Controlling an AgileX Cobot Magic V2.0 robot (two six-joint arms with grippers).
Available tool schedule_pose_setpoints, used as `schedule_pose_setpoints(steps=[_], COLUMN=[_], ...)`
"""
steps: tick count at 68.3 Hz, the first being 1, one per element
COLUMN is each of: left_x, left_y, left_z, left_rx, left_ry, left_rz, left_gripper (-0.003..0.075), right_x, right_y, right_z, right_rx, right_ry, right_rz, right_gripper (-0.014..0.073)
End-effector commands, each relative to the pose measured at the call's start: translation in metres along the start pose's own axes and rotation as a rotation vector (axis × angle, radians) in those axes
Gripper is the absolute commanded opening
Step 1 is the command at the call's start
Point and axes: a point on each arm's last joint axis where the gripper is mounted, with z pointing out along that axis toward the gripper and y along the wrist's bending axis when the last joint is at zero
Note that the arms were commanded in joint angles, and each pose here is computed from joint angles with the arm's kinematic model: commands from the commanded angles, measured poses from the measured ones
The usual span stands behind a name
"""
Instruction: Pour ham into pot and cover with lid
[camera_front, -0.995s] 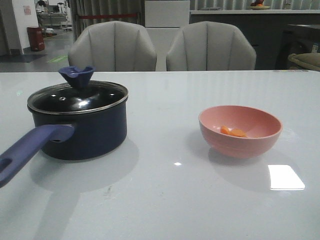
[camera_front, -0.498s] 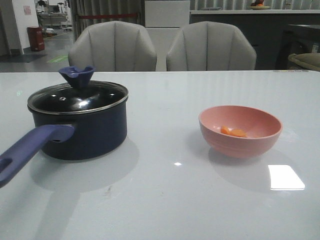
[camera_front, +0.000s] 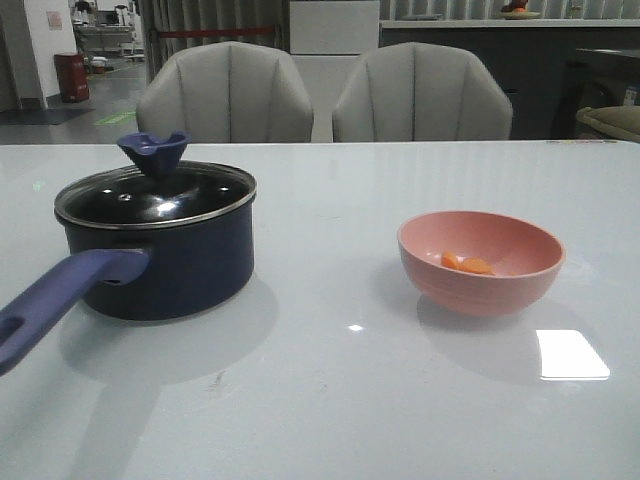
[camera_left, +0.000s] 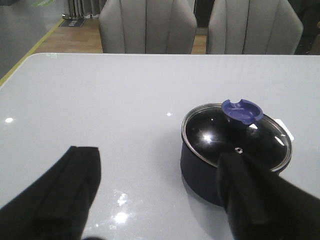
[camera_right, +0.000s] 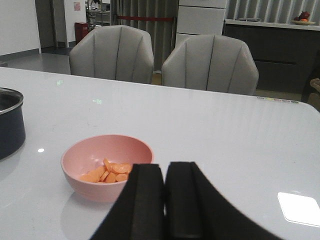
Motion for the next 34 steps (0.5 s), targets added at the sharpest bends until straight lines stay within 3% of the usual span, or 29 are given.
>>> schedule_pose_setpoints(steps=[1,23,34], left_x=[-0.030,-0.074,-0.092], left_y=[-0.002,-0.007,-0.007], left_z=[-0.001,0.045,0.074], left_rx=[0.010,0.028,0.031], left_ry=[-0.056,0.247,0.336], left_rz=[-0.015,-0.016,-0.017], left_gripper=[0.0552,0.0557,0.0557], right_x=[-0.010,-0.010,-0.010], right_y=[0.000,0.000,0.000], right_z=[-0.002,-0.002,-0.002], right_rx=[-0.001,-0.001,-0.001], right_ry=[-0.109,-0.109,-0.109], right_rz=[-0.009,-0.009,-0.009], right_gripper=[0.0153,0.0153,0.0153])
